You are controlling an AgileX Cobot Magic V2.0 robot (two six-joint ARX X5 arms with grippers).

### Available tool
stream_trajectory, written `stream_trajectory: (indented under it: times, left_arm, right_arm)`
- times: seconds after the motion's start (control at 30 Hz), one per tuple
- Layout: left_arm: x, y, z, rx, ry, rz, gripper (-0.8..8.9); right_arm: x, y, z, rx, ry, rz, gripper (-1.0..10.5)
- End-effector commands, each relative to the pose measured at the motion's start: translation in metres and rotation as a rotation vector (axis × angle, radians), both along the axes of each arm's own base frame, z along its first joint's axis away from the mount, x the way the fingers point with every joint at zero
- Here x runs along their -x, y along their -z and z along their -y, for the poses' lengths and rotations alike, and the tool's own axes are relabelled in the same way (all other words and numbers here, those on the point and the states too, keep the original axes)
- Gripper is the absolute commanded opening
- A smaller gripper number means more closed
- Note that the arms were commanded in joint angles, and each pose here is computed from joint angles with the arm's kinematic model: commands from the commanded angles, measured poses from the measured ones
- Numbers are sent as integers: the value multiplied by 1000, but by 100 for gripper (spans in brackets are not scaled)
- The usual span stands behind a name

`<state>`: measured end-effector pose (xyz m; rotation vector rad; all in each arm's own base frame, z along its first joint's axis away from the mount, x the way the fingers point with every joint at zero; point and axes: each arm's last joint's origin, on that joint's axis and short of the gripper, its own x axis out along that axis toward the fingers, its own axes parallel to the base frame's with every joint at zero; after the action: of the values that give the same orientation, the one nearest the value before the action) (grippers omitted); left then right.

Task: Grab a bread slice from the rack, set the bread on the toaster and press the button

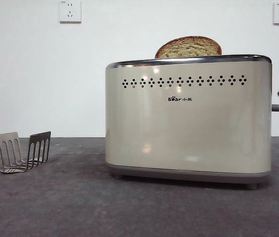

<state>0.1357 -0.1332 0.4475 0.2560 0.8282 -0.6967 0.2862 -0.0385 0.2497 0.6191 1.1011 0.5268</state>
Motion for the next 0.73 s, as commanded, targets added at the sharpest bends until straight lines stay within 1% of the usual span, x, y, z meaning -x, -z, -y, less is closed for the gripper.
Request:
stream_trajectory:
  times: [0.03, 0.17, 0.27, 0.3, 0.37, 0.47, 0.53, 0.63, 0.73]
  left_arm:
    - [1, 0, -1, -4, 8, 10, -8]
    - [1, 0, -1, -3, 8, 10, -7]
    - [1, 0, -1, -3, 8, 10, -7]
    - [1, 0, -1, -3, 8, 10, -4]
    - [1, 0, -1, -3, 8, 10, -4]
    - [1, 0, -1, -3, 8, 10, -4]
    - [1, 0, 0, -3, 8, 9, -4]
    - [1, 0, 0, -4, 8, 9, -4]
    - [1, 0, 0, -4, 8, 9, -4]
  right_arm:
    - [10, -11, -3, 5, -3, 40, -7]
    - [36, -48, -8, 36, -3, 189, -7]
    - [67, -81, -15, 71, -4, 345, -7]
    - [78, -92, -17, 96, 2, 398, -7]
    - [101, -115, -20, 188, 50, 499, -7]
    - [134, -154, -23, 345, 161, 649, -5]
    - [155, -179, -26, 397, 207, 730, -2]
    - [170, -199, -29, 406, 217, 774, -2]
    - [182, -214, -31, 411, 221, 788, -2]
